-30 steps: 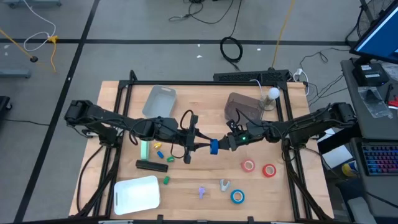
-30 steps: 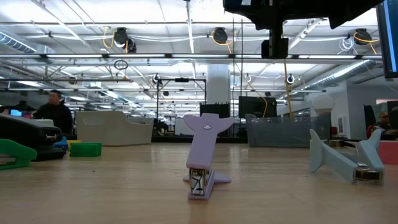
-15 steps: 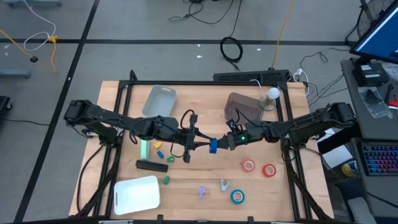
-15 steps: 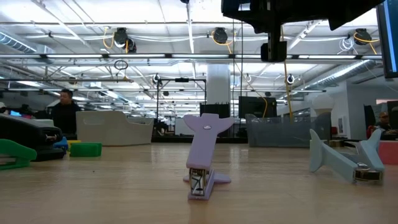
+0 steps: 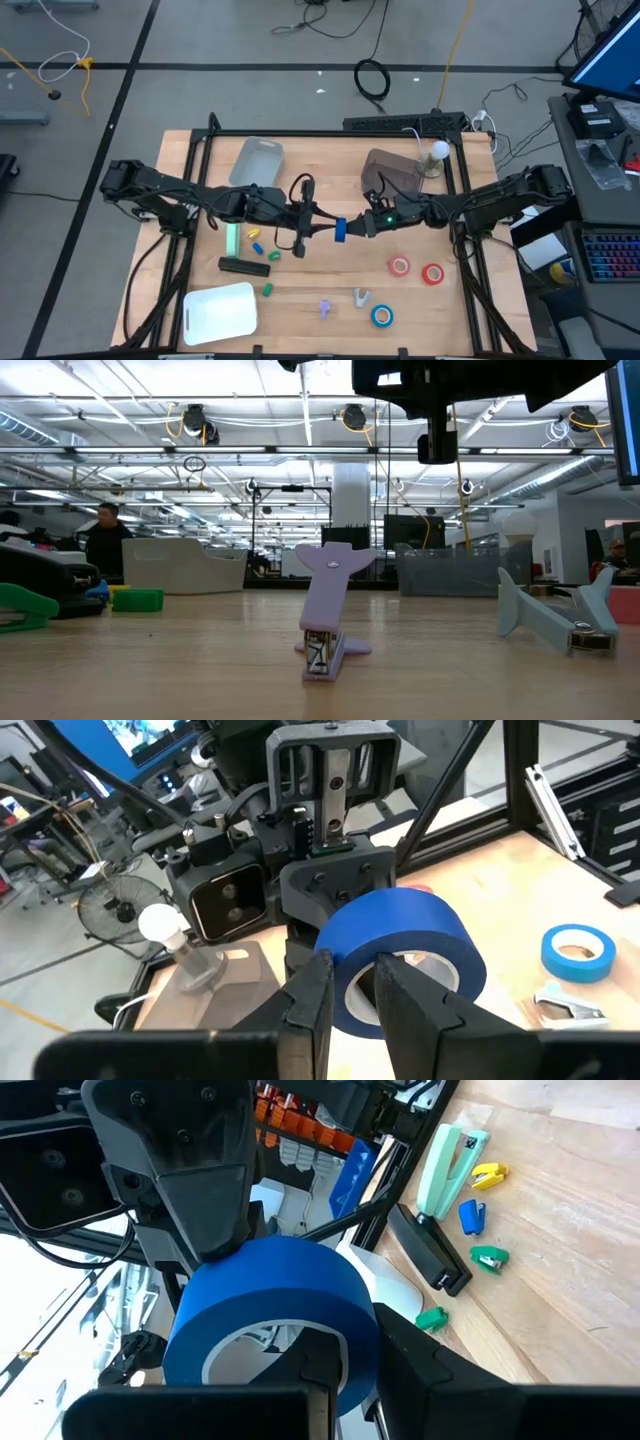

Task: Pick and place Stapler, Stapler remover, tape
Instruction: Put the blue tape into the gray bin

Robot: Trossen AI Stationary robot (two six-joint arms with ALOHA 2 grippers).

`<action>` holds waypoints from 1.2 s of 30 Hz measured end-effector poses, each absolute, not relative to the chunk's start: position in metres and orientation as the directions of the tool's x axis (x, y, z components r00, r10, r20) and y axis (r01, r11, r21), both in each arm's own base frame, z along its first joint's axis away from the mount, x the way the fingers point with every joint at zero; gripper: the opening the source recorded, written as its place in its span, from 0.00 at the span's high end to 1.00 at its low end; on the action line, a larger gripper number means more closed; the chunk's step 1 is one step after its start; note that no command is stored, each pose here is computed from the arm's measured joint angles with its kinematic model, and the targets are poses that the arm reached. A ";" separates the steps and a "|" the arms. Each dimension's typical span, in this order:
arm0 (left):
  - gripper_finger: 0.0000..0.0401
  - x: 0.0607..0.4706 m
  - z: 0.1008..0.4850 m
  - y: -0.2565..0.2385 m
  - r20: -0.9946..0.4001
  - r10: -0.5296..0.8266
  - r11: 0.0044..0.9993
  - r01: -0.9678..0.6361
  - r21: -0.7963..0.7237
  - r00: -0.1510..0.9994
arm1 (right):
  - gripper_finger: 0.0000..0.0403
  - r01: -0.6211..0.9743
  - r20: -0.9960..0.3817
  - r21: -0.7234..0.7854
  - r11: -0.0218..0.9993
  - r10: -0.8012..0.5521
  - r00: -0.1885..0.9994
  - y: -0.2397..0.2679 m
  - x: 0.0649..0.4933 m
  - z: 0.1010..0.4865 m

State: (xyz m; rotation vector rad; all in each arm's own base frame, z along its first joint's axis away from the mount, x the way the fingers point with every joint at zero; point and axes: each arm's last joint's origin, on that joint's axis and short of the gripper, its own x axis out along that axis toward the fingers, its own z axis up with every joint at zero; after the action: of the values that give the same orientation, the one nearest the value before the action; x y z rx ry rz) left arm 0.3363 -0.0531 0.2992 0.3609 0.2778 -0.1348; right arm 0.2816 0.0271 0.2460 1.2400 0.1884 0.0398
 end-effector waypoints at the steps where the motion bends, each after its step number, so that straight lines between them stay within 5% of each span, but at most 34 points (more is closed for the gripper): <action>1: 0.80 0.336 0.299 -0.053 -0.290 -0.081 0.928 0.178 0.328 0.954 | 0.92 0.072 -0.122 0.943 0.326 0.133 0.984 0.027 0.282 0.246; 10: 0.78 0.339 0.297 -0.054 -0.294 -0.101 0.934 0.192 0.300 0.951 | 0.92 0.068 -0.121 0.943 0.325 0.146 0.982 0.028 0.281 0.246; 23: 0.51 0.339 0.295 -0.054 -0.295 -0.078 0.936 0.172 0.307 0.952 | 0.92 0.065 -0.113 0.947 0.316 0.135 0.984 0.027 0.281 0.247; 36: 0.60 0.342 0.301 -0.047 -0.223 -0.018 0.912 0.107 0.396 0.975 | 0.92 0.065 -0.103 0.950 0.305 0.110 0.989 0.026 0.281 0.249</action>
State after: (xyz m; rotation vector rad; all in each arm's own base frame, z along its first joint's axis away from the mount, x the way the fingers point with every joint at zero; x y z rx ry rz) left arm 0.3422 -0.0468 0.3010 0.4186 0.2174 -0.0653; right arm 0.2815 0.0260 0.2488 1.2625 0.1588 0.0296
